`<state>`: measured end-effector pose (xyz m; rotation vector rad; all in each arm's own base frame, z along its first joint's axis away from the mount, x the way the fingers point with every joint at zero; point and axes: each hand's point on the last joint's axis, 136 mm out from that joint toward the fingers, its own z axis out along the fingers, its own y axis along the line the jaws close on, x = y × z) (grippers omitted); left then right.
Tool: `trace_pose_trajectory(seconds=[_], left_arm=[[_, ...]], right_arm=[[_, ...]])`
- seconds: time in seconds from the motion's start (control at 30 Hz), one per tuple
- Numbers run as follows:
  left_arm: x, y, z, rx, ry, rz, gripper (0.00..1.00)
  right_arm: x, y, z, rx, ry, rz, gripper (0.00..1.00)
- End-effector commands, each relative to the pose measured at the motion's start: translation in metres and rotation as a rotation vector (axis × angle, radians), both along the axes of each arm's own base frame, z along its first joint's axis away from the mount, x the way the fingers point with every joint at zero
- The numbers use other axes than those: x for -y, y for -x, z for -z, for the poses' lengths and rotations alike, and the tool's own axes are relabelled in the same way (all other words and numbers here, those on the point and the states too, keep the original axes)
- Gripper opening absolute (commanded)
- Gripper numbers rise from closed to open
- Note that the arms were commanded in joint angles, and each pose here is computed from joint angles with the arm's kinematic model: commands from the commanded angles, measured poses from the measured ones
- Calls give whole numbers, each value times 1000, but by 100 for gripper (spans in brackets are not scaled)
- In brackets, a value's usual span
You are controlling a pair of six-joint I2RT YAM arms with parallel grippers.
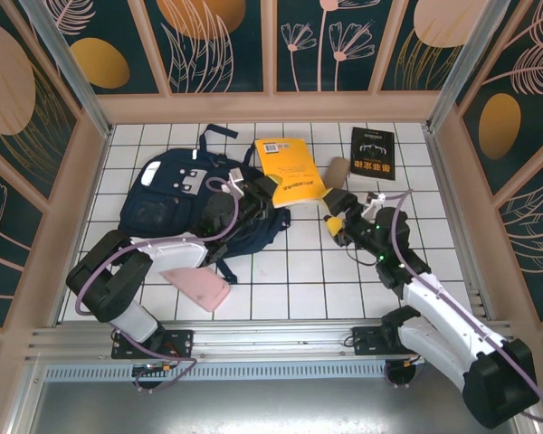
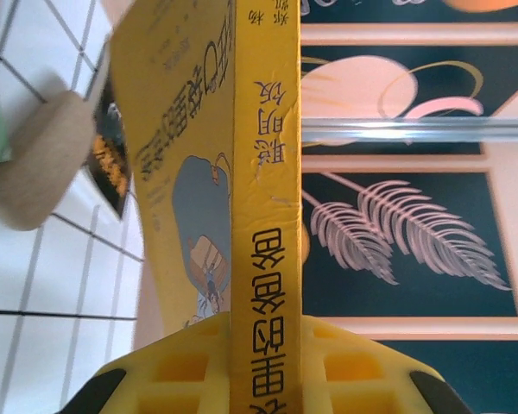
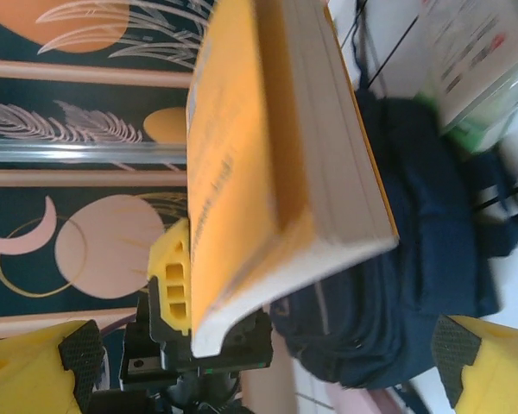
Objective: Pack the student bag
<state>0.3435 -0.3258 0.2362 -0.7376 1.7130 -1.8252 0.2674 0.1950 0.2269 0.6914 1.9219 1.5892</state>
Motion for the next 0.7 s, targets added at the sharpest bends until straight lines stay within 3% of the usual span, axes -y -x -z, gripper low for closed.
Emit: trace_pose_trajectory(seconds=[0.0,0.17,0.37,0.67], left_arm=[[-9,1,-74,148,238,-53,0],[-4,3,-78,152,257,-46,0],[6,8,-65,117,237,-17,0],[18,16,-53,96,162,16,0]], right_arm=[[-9,-8,-37,68,-159,33,99],[-20,-15,-37,67,-203,20,99],[-36,-32,-66,158,-191,-8,84],[-30,-47,-68,177,-92,86,22]])
